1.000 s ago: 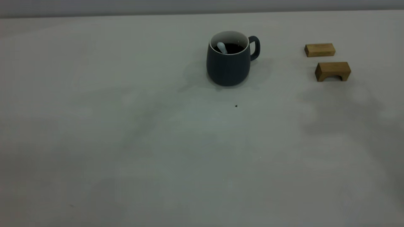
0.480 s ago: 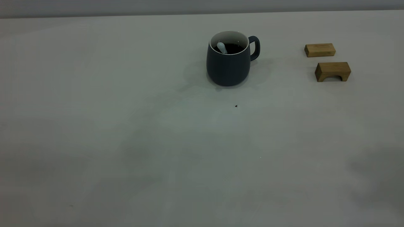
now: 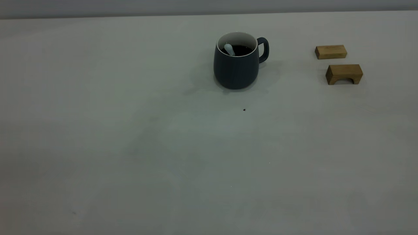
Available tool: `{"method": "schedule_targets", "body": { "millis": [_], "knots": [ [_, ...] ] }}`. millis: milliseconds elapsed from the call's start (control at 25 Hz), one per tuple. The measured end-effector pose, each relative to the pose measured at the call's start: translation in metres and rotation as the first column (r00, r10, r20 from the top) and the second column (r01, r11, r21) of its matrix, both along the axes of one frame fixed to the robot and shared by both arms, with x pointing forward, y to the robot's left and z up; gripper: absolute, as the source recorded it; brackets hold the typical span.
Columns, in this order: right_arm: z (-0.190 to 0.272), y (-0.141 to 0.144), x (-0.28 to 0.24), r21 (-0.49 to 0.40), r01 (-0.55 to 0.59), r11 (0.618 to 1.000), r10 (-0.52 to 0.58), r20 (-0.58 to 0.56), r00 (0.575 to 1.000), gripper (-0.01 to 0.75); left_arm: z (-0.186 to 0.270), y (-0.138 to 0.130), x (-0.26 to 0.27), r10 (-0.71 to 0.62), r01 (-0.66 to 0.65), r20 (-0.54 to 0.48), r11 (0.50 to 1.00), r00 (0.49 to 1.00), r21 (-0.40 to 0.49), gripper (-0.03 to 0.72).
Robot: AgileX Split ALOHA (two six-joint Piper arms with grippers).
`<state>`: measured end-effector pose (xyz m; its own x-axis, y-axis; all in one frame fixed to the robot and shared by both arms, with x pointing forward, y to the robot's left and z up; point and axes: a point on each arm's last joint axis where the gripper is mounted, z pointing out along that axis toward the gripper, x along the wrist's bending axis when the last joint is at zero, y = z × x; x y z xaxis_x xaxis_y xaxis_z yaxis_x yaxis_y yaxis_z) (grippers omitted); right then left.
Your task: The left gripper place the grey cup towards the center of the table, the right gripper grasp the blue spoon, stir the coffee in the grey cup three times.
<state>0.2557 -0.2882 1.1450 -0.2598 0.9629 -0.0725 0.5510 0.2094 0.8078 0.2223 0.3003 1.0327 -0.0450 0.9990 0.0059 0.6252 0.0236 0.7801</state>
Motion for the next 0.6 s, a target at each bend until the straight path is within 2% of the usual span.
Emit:
{"method": "schedule_targets", "body": {
  "millis": [240, 360, 600],
  "knots": [
    [-0.063, -0.001, -0.013, 0.011, 0.006, 1.0, -0.007, 0.031, 0.999, 0.237, 0.0, 0.0, 0.0, 0.0, 0.0, 0.0, 1.0, 1.0, 0.0, 0.585],
    [-0.095, -0.001, -0.013, 0.014, 0.005, 1.0, -0.005, -0.006, 1.0, 0.237, 0.0, 0.0, 0.0, 0.0, 0.0, 0.0, 1.0, 1.0, 0.0, 0.585],
    [-0.107, 0.0, -0.021, 0.031, 0.001, 1.0, -0.002, 0.022, 1.0, 0.237, 0.0, 0.0, 0.0, 0.0, 0.0, 0.0, 1.0, 1.0, 0.0, 0.585]
  ]
}}
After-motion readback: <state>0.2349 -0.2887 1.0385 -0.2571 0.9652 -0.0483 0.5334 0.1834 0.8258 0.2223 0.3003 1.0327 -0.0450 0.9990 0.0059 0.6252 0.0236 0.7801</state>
